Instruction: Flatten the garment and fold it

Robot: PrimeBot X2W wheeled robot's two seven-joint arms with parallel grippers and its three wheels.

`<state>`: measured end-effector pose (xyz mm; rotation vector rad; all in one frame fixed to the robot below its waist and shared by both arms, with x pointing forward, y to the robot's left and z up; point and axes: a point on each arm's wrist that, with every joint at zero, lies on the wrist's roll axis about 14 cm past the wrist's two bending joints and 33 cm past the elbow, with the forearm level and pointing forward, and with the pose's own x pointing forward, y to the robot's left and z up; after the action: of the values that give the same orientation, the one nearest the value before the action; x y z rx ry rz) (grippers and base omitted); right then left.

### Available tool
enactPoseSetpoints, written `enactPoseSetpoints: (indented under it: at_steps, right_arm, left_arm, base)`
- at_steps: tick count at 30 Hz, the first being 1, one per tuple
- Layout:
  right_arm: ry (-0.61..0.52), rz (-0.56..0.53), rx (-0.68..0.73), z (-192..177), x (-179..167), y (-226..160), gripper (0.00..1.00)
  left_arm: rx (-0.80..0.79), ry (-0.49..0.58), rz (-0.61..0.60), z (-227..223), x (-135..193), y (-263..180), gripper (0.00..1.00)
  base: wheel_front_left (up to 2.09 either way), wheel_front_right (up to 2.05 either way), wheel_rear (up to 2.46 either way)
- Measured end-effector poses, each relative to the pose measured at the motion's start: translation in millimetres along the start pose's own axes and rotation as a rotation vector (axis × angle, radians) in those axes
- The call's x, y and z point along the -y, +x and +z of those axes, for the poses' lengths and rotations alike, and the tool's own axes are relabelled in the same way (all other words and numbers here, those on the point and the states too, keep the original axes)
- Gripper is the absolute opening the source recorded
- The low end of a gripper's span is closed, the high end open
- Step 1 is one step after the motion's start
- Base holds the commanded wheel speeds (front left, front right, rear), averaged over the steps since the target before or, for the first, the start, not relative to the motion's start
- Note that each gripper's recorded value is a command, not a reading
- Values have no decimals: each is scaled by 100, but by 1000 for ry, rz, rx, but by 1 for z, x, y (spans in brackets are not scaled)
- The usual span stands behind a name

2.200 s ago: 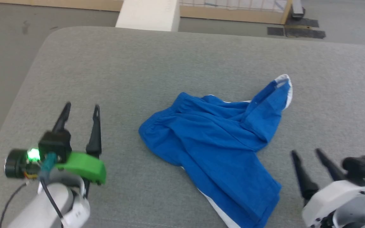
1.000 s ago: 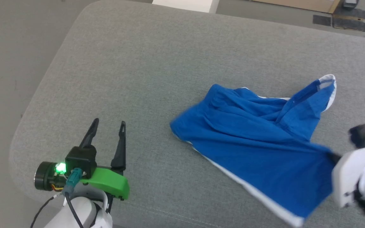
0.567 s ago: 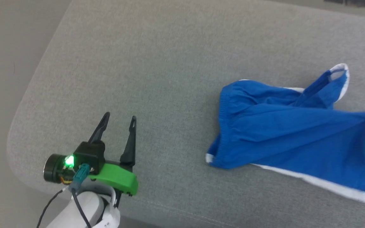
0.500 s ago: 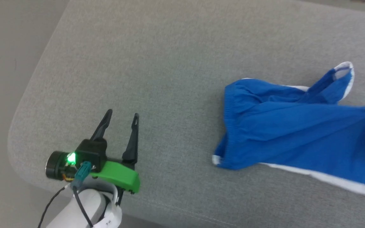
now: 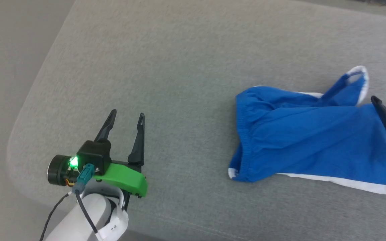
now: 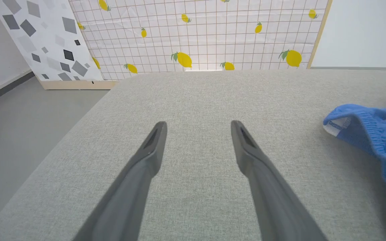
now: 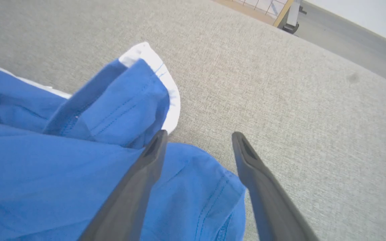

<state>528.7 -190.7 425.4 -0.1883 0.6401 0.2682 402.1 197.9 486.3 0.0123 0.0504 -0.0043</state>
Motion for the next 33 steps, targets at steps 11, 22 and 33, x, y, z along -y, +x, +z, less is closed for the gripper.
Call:
enactPoseSetpoints:
  at_steps: [11, 22, 33]
  right_arm:
    - [171, -81, 495, 47, 14, -93, 100]
    - [326, -248, 706, -1, -2, -179, 100]
    - [335, -337, 643, -39, 2, -201, 100]
  left_arm:
    - [80, -84, -71, 33, 29, 3, 100]
    - [-36, -131, -195, 18, 70, -2, 100]
    - [-330, -206, -462, -11, 141, -19, 100]
  base:
    - [0, 0, 0]
    - [0, 0, 0]
    - [0, 0, 0]
